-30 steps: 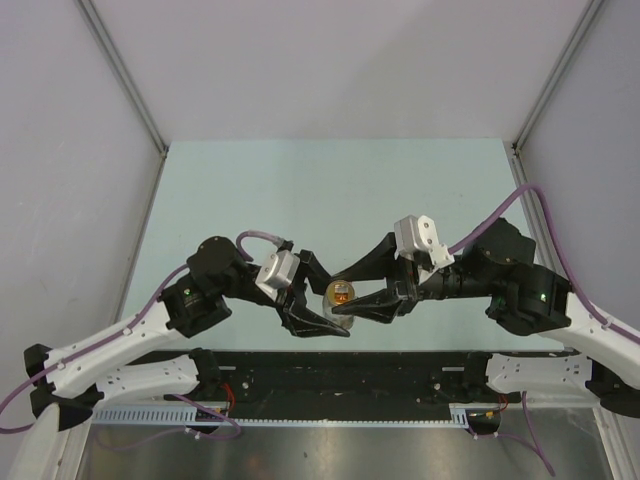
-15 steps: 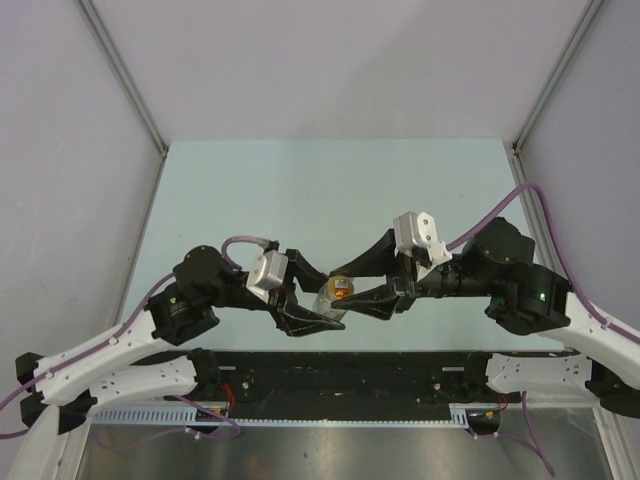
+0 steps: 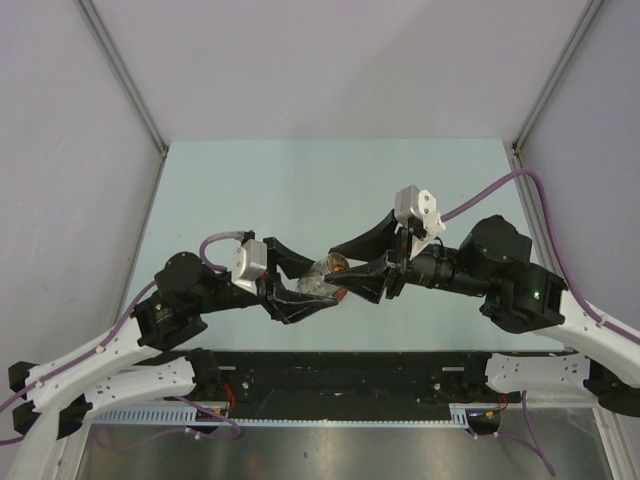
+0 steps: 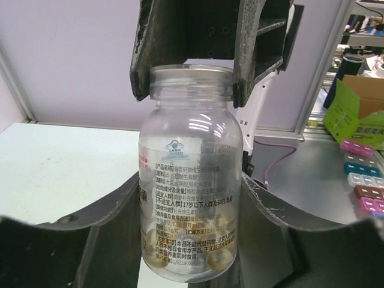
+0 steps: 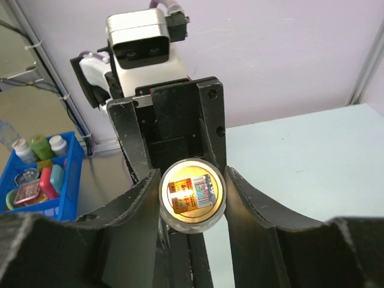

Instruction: Sort the pills into containers

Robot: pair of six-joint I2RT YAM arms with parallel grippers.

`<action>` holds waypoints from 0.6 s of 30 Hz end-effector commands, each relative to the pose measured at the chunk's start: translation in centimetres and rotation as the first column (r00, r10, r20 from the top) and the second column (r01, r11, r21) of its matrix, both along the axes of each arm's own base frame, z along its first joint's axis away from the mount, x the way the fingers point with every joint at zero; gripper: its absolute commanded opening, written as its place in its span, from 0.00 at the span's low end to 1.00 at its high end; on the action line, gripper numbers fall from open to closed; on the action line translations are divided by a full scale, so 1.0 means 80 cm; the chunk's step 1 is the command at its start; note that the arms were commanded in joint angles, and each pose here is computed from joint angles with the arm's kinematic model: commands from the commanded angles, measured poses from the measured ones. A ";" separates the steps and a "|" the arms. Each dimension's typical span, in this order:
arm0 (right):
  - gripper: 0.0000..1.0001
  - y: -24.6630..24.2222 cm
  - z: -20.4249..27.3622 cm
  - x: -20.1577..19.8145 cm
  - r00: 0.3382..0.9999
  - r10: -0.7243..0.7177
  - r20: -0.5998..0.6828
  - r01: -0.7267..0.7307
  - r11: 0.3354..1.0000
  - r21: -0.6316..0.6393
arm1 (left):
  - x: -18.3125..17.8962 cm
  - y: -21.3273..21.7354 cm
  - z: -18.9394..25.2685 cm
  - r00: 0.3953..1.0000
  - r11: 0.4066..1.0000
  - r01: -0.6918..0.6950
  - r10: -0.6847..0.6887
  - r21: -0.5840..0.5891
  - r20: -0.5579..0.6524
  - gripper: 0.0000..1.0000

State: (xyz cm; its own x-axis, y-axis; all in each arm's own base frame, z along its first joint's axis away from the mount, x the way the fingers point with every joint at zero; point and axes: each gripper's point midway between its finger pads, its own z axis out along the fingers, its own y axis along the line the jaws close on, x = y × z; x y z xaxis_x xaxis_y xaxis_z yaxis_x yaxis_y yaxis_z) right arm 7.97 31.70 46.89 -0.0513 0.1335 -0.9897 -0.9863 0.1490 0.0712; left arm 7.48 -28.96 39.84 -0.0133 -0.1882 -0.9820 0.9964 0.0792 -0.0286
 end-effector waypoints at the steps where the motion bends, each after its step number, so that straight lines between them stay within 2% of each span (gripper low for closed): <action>1: 0.00 0.008 -0.006 0.023 0.986 -0.101 -0.130 0.102 0.995 -0.002 | 0.042 0.011 0.031 0.981 0.978 -0.184 0.188 -0.095 0.042 0.00; 9: 0.00 0.010 -0.004 0.050 0.942 -0.213 -0.258 0.228 0.973 0.028 | 0.046 0.013 0.027 0.977 0.975 -0.205 0.209 -0.087 0.037 0.00; 17: 0.00 0.003 -0.005 0.062 0.918 -0.273 -0.287 0.289 0.957 0.012 | 0.049 0.013 0.024 0.975 0.974 -0.215 0.218 -0.073 0.040 0.00; 18: 0.07 0.003 -0.005 0.061 0.921 -0.269 -0.281 0.283 0.959 0.012 | 0.049 0.013 0.024 0.975 0.974 -0.215 0.218 -0.073 0.039 0.00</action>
